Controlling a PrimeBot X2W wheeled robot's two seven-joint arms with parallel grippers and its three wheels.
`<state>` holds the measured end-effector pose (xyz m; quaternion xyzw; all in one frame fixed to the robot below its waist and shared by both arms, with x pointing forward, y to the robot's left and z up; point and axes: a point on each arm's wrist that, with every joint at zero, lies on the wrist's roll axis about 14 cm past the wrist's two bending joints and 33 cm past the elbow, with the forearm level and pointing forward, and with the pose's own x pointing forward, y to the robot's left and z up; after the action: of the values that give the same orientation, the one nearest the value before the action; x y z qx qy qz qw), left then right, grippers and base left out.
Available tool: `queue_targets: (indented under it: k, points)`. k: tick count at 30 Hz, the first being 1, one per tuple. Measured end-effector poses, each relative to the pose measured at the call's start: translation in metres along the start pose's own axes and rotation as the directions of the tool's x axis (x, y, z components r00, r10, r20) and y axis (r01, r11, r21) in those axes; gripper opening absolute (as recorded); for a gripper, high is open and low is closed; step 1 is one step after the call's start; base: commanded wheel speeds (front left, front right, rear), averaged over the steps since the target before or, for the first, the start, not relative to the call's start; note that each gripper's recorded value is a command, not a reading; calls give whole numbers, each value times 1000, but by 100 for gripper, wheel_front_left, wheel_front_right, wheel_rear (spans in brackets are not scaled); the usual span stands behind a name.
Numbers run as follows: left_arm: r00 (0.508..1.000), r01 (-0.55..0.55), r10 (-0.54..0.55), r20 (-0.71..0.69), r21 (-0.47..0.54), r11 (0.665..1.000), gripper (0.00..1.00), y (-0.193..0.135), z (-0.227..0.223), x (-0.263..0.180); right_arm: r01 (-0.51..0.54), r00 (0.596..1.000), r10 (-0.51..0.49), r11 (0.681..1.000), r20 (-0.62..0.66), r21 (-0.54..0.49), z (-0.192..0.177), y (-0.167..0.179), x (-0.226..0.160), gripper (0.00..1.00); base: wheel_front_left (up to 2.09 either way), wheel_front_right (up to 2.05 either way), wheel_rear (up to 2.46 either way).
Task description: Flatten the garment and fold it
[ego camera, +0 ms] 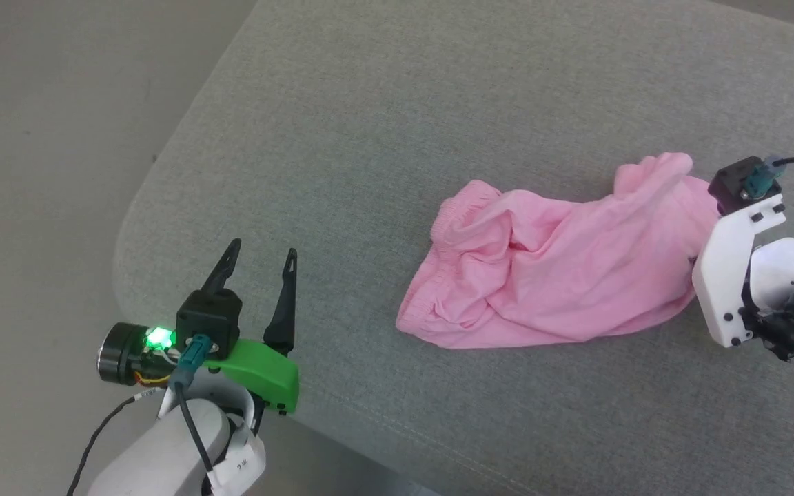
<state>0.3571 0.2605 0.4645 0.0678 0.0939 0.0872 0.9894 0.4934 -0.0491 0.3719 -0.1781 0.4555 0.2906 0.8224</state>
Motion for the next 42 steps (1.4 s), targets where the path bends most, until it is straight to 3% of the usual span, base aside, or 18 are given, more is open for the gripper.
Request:
queue_targets:
  k: [9, 16, 25, 29, 30, 31, 35, 40, 42]
  points:
    - [998, 56, -55, 42, -10, 998, 100, -13, 11, 2, 123, 989, -129, 988, 66, 89, -20, -55, -54, 0, 0, 0, 0]
    - [989, 136, -134, 66, -28, 990, 100, -37, 21, 4, 276, 961, -271, 942, -53, 189, -98, -98, -115, 0, 0, 0, 0]
    - [964, 243, -237, 124, -37, 969, 100, -71, 44, 6, 412, 900, -320, 846, -298, 338, -226, -86, -168, 0, 0, 0, 0]
    - [954, 271, -264, 140, -34, 962, 100, -80, 51, 5, 420, 891, -305, 834, -336, 357, -250, -68, -174, 0, 0, 0, 0]
    - [953, 276, -269, 143, -34, 960, 100, -82, 52, 5, 415, 898, -310, 834, -312, 365, -247, -66, -173, 34, 0, 0, 0]
    - [950, 284, -276, 145, -34, 958, 100, -84, 54, 4, 411, 907, -329, 830, -262, 377, -238, -66, -174, 100, 0, 0, 0]
    - [943, 304, -294, 156, -45, 952, 100, -91, 61, 2, 391, 907, -420, 833, -11, 392, -181, -79, -180, 100, 0, 0, 0]
    - [937, 328, -312, 160, -86, 941, 100, -99, 69, 1, 346, 813, -475, 859, 335, 378, -106, -86, -202, 100, 0, 0, 0]
    - [932, 345, -327, 157, -109, 932, 100, -105, 72, 0, 328, 751, -483, 865, 450, 380, -86, -86, -210, 100, 0, 0, 0]
